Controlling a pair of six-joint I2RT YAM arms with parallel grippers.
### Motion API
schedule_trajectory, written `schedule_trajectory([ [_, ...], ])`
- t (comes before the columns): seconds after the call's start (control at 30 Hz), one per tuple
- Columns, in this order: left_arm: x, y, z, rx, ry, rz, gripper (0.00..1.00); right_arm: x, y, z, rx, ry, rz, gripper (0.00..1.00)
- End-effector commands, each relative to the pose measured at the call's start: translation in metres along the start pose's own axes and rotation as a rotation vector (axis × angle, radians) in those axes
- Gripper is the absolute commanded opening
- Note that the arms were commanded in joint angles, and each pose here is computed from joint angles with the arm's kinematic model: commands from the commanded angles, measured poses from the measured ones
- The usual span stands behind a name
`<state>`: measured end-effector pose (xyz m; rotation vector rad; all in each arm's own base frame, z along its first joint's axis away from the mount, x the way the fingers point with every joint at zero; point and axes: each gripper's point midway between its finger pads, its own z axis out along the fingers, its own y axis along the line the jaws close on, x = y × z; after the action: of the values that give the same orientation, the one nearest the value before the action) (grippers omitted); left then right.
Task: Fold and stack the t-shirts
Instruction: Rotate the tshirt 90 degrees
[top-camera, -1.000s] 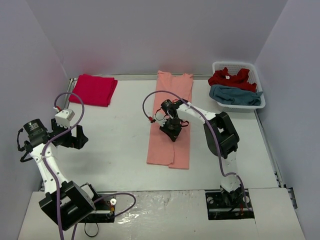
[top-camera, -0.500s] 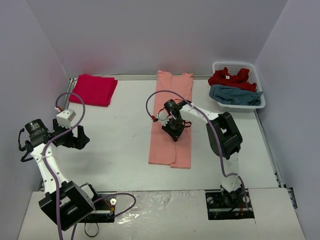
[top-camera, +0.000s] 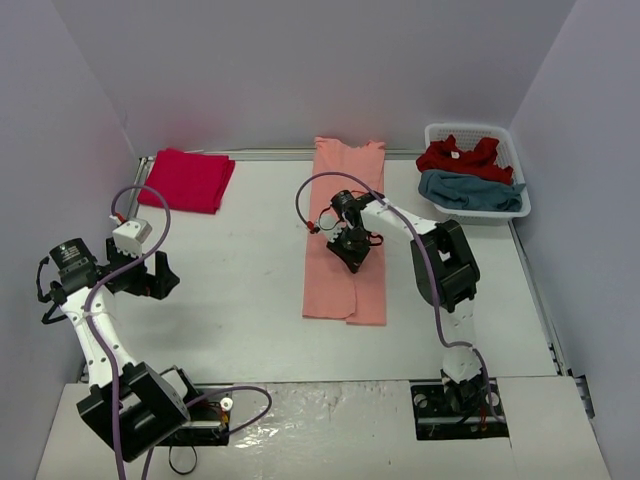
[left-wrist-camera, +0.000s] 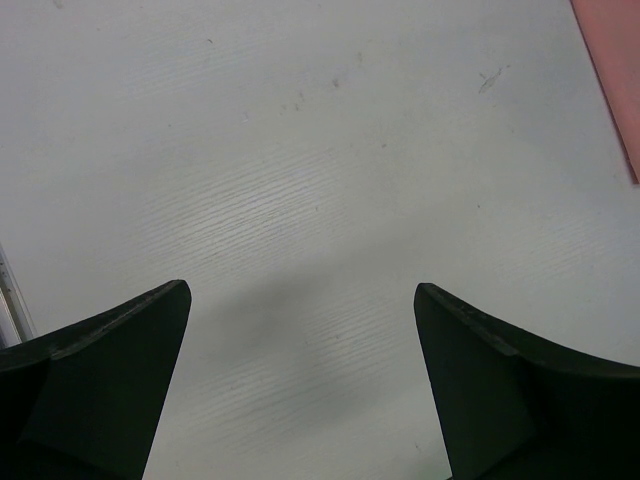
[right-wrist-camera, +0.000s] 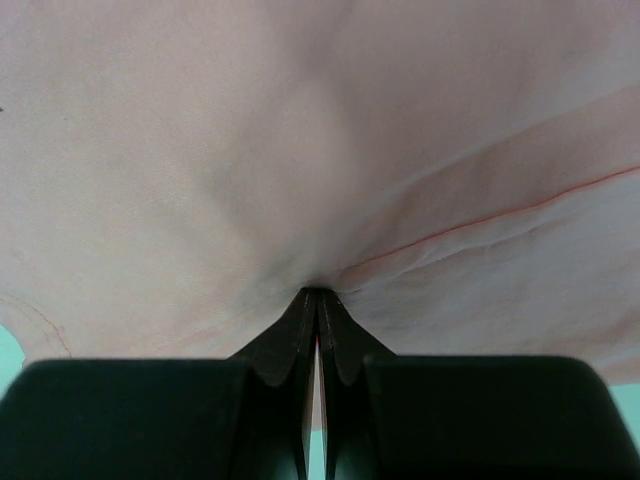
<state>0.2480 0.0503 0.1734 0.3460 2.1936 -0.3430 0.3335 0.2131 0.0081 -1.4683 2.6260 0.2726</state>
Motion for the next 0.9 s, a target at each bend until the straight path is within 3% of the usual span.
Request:
schedule_trajectory([
  [0.0, -0.009, -0.003, -0.002, 0.014, -0.024, 0.019, 0.94, 0.011, -0.032, 0.018, 0.087, 0.061, 0.001, 0.0],
  [0.6, -0.011, -0.003, 0.003, 0.009, -0.001, 0.028, 0.94, 0.001, -0.035, -0.003, 0.101, 0.015, 0.001, 0.0],
  [0.87, -0.04, -0.012, -0.017, 0.016, -0.036, 0.057, 0.94, -0.017, -0.005, -0.092, 0.066, -0.14, -0.028, 0.0],
])
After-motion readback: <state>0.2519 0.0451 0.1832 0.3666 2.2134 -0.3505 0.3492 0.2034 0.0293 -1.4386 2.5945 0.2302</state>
